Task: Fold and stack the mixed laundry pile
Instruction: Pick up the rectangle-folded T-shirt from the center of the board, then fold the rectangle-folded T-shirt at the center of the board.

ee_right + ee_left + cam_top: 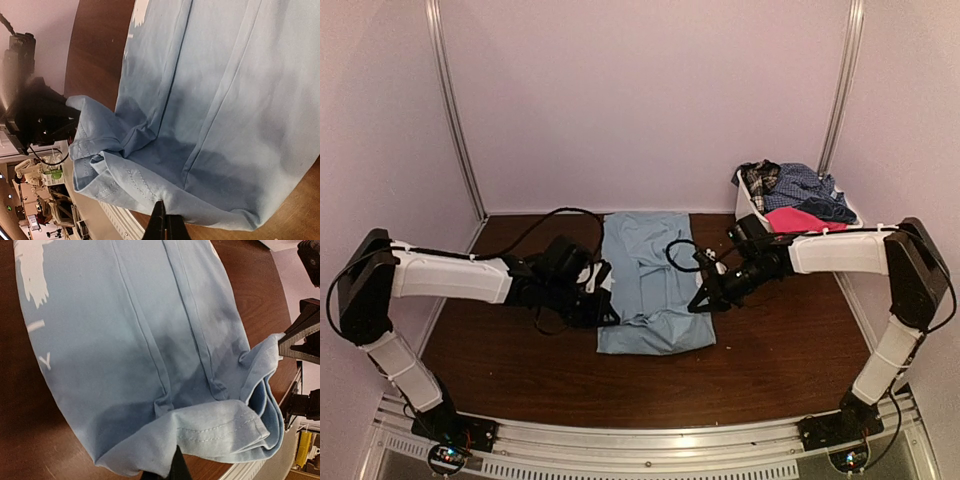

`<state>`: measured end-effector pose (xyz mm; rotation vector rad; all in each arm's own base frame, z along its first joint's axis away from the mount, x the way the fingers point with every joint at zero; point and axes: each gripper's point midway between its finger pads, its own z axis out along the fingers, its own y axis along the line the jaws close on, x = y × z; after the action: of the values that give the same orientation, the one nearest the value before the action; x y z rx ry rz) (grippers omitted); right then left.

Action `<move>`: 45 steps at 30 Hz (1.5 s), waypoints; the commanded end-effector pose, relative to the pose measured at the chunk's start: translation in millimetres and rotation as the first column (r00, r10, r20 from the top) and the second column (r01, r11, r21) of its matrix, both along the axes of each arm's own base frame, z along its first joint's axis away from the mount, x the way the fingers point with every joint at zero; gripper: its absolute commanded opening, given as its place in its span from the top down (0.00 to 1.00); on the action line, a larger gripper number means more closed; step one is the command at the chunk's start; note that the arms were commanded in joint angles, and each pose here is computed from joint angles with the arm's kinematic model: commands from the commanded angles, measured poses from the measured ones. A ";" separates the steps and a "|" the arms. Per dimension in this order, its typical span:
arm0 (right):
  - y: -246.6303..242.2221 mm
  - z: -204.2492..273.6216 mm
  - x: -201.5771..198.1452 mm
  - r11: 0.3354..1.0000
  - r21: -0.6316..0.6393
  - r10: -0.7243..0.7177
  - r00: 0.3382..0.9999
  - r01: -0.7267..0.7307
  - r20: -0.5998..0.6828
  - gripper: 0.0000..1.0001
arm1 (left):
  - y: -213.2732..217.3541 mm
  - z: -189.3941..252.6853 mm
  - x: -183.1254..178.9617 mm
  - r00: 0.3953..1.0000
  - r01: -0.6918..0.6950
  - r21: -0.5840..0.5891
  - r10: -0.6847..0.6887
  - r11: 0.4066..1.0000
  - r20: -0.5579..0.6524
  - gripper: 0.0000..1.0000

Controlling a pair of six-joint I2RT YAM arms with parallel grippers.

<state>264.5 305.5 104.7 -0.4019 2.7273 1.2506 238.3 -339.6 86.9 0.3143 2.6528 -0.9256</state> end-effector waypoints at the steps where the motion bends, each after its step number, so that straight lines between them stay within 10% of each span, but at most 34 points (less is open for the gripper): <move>1: -4.6 7.5 58.3 0.999 -0.009 -0.036 0.997 0.037 0.072 1.00 | -3.9 15.0 49.2 0.996 0.059 -0.011 -0.058 0.998 0.063 1.00; 17: -5.1 -6.9 217.5 0.983 0.043 -0.181 0.978 0.177 0.108 1.00 | 24.5 -2.0 216.2 0.996 -0.030 -0.040 0.033 0.999 0.077 1.00; 45: -24.2 -32.1 262.6 0.966 0.065 -0.255 0.964 0.251 0.078 0.93 | 38.3 -35.4 273.7 0.995 -0.086 -0.053 0.089 0.995 0.051 0.89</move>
<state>516.9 281.4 72.3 -0.0919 2.5838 1.1867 497.6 -323.5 58.3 0.2859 2.5601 -0.9500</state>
